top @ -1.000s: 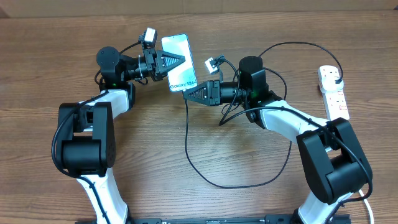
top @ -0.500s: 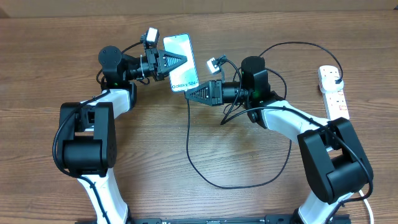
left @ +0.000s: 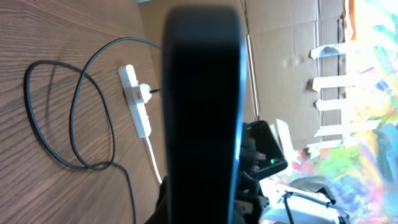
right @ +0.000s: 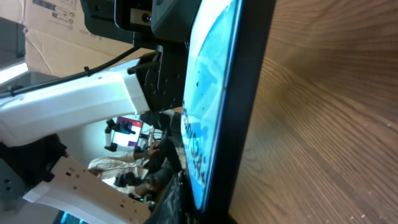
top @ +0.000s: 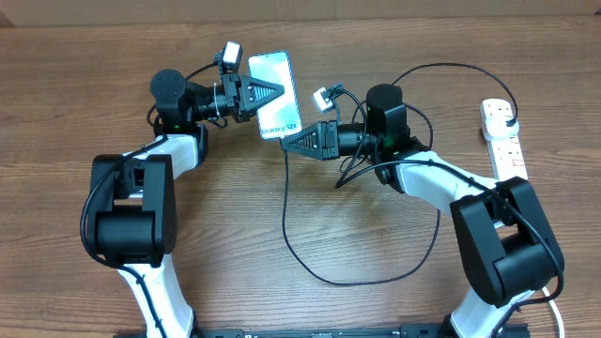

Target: Plug charger to phone and switch on socket

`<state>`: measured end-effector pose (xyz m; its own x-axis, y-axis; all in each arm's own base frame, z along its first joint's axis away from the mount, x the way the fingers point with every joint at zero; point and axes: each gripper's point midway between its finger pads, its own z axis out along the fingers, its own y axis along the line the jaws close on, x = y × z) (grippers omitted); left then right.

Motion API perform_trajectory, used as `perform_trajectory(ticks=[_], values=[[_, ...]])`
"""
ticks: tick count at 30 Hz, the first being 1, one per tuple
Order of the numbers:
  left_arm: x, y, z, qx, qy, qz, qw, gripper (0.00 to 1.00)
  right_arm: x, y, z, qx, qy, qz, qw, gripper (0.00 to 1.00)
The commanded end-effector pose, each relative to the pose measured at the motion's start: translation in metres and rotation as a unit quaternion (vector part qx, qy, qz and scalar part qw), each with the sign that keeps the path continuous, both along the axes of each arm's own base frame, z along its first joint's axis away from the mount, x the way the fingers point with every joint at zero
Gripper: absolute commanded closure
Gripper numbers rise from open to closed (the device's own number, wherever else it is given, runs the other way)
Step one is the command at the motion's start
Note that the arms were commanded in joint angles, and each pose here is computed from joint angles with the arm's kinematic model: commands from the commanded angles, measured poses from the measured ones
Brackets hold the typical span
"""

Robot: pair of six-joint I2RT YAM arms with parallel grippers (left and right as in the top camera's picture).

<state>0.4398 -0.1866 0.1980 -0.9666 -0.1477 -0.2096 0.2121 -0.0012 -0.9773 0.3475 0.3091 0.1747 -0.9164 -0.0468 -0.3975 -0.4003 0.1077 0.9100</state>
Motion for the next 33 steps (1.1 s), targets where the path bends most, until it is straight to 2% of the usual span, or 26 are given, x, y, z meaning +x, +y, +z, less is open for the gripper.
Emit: perform_trajectory(ticks=[1,2,3,4,5,9,11,18,24,27,30,33], values=[[-0.032,-0.018,-0.001,0.014,-0.037,-0.089,0.995,0.95,0.016,-0.008,0.014,0.007,-0.052,-0.022,0.998,0.61],[-0.03,-0.016,-0.001,0.014,-0.039,-0.081,0.996,0.96,0.012,-0.008,0.015,0.01,-0.06,-0.011,0.998,0.55],[-0.027,-0.013,-0.001,0.014,-0.039,-0.075,0.996,0.96,0.009,-0.009,0.016,0.013,-0.065,-0.001,0.998,0.44],[-0.025,-0.009,-0.001,0.013,-0.039,-0.069,0.997,0.96,0.007,-0.01,0.017,0.015,-0.065,0.005,0.998,0.28],[-0.023,-0.005,-0.001,0.014,-0.039,-0.064,0.997,0.96,0.007,-0.012,0.018,0.017,-0.065,0.009,0.998,0.22],[-0.016,0.014,-0.001,0.015,-0.039,-0.046,0.998,0.95,0.011,-0.025,0.022,0.022,-0.072,0.008,0.997,0.14],[-0.014,0.022,-0.001,0.016,-0.038,-0.039,0.998,0.96,0.013,-0.03,0.026,0.023,-0.083,0.004,0.996,0.0],[-0.009,0.035,-0.004,0.019,-0.049,-0.025,0.998,0.95,0.022,-0.039,0.019,0.007,-0.085,-0.02,0.996,0.0],[0.003,0.026,-0.032,0.028,-0.004,0.01,1.0,0.96,0.042,-0.052,-0.033,-0.095,-0.031,-0.107,0.989,0.0],[0.012,0.025,-0.058,0.055,0.028,0.049,0.997,0.96,0.043,-0.057,-0.047,-0.124,-0.017,-0.123,0.985,0.0],[0.019,0.029,-0.091,0.102,0.079,0.096,0.987,0.95,0.045,-0.061,-0.054,-0.139,-0.012,-0.133,0.981,0.0],[0.019,0.034,-0.114,0.142,0.099,0.12,0.978,0.96,0.05,-0.068,-0.064,-0.166,-0.004,-0.156,0.974,0.0]])
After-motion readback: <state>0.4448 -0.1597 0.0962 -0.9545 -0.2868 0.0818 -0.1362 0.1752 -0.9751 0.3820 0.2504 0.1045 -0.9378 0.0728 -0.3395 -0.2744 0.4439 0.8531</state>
